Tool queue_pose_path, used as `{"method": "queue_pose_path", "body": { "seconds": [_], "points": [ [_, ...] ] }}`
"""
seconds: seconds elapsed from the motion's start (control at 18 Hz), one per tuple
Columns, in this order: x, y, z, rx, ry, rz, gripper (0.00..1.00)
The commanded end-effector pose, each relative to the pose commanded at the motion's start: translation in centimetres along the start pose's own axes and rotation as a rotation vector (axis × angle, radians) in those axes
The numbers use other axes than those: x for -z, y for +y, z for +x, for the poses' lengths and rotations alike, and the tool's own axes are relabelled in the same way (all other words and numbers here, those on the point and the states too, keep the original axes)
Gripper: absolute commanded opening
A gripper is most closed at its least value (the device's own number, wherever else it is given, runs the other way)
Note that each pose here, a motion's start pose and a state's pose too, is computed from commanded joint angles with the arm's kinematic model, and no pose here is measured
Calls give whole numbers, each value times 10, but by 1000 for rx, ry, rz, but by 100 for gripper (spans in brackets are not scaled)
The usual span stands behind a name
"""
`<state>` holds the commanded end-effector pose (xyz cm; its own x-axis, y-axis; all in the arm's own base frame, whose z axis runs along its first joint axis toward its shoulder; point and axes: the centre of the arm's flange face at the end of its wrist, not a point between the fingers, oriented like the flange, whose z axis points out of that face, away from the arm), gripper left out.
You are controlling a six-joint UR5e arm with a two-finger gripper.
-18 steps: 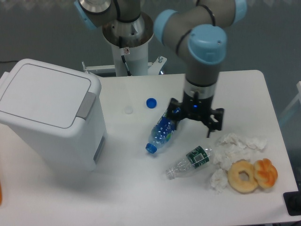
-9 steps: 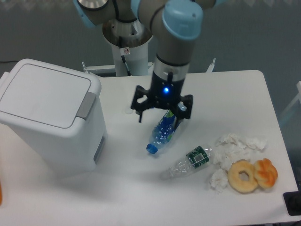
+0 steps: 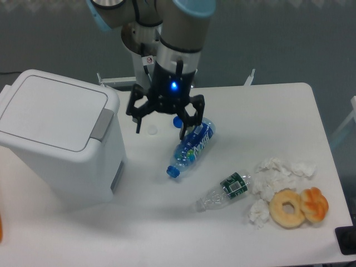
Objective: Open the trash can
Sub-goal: 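Lower the gripper onto the lid edge of the white trash can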
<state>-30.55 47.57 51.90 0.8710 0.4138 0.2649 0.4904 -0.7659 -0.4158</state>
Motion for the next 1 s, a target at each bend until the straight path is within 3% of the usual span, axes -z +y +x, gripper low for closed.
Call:
{"method": "queue_pose_path", "body": {
  "seconds": [0.39,0.5,0.67,0.78,1.0],
  "points": [
    [2,9,16,18,86,23,34],
    [-1,13,21,10,92,18,11],
    [-6,13,35,19,130,17,4],
    [-5,13,43,35,171,24,4],
    [-14,19,50,32,186,6,4]
  ]
}}
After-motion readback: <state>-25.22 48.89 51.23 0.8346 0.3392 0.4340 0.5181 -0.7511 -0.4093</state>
